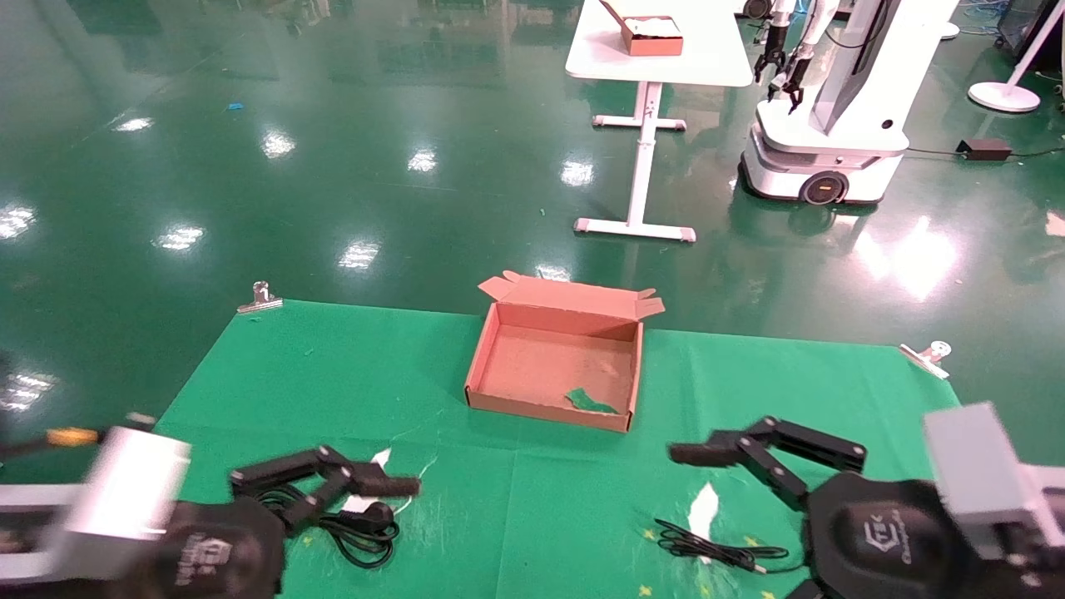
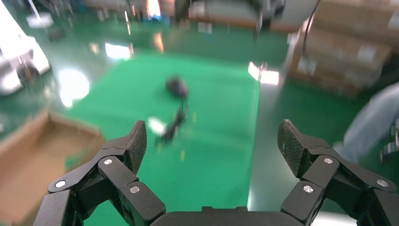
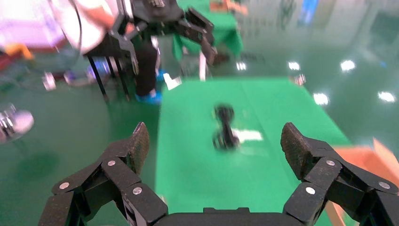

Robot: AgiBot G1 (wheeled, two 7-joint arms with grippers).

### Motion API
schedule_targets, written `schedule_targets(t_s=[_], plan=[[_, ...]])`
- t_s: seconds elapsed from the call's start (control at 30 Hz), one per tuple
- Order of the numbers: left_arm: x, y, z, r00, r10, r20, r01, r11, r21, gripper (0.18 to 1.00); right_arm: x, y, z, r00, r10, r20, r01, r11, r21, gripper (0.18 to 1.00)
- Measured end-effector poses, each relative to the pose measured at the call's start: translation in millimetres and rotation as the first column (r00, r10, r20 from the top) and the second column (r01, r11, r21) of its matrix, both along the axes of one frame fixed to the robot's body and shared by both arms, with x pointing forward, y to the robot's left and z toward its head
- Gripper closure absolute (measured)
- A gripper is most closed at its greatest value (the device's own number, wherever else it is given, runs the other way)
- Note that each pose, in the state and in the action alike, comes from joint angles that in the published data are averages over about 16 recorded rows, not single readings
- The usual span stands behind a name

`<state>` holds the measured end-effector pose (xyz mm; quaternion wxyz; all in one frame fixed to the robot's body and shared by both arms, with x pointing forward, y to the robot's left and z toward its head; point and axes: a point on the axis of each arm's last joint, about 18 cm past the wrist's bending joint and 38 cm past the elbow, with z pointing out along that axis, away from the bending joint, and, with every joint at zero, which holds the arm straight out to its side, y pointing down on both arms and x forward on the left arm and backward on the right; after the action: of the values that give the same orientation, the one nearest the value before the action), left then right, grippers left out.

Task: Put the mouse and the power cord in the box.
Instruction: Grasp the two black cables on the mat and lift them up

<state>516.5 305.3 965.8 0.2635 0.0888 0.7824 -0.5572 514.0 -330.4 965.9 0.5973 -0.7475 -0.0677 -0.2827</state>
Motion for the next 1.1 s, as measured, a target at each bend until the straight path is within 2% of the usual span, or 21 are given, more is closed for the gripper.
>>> schedule_targets(t_s=[0.13, 0.27, 0.47, 0.63, 0.87, 1.1], plan=[[31.6, 6.2, -10.6, 0.997, 0.075, 0.012, -0.076, 0.987, 0.145, 0.184, 28.4, -15.6, -14.8, 0.996, -0.089, 0.001, 0.089, 0.993, -0.075, 0.178], [67.6, 15.0, -18.1, 0.987, 0.156, 0.037, -0.160, 0.948, 0.275, 0.184, 61.6, -29.0, -30.9, 0.983, -0.182, 0.012, 0.181, 0.969, -0.167, 0.178], [117.5, 29.9, -25.9, 0.958, 0.269, 0.097, -0.285, 0.862, 0.418, 0.184, 112.2, -38.9, -54.1, 0.954, -0.294, 0.059, 0.297, 0.899, -0.322, 0.178], [148.2, 40.2, -35.5, 0.931, 0.337, 0.143, -0.363, 0.794, 0.488, 0.184, 144.9, -36.8, -69.8, 0.936, -0.332, 0.113, 0.347, 0.830, -0.438, 0.178], [171.8, 50.1, -50.2, 0.905, 0.380, 0.192, -0.420, 0.721, 0.552, 0.184, 169.4, -30.5, -87.0, 0.929, -0.334, 0.159, 0.365, 0.756, -0.543, 0.178], [180.8, 55.1, -59.2, 0.898, 0.378, 0.225, -0.433, 0.674, 0.598, 0.184, 176.0, -31.8, -99.1, 0.928, -0.332, 0.170, 0.366, 0.720, -0.590, 0.178]])
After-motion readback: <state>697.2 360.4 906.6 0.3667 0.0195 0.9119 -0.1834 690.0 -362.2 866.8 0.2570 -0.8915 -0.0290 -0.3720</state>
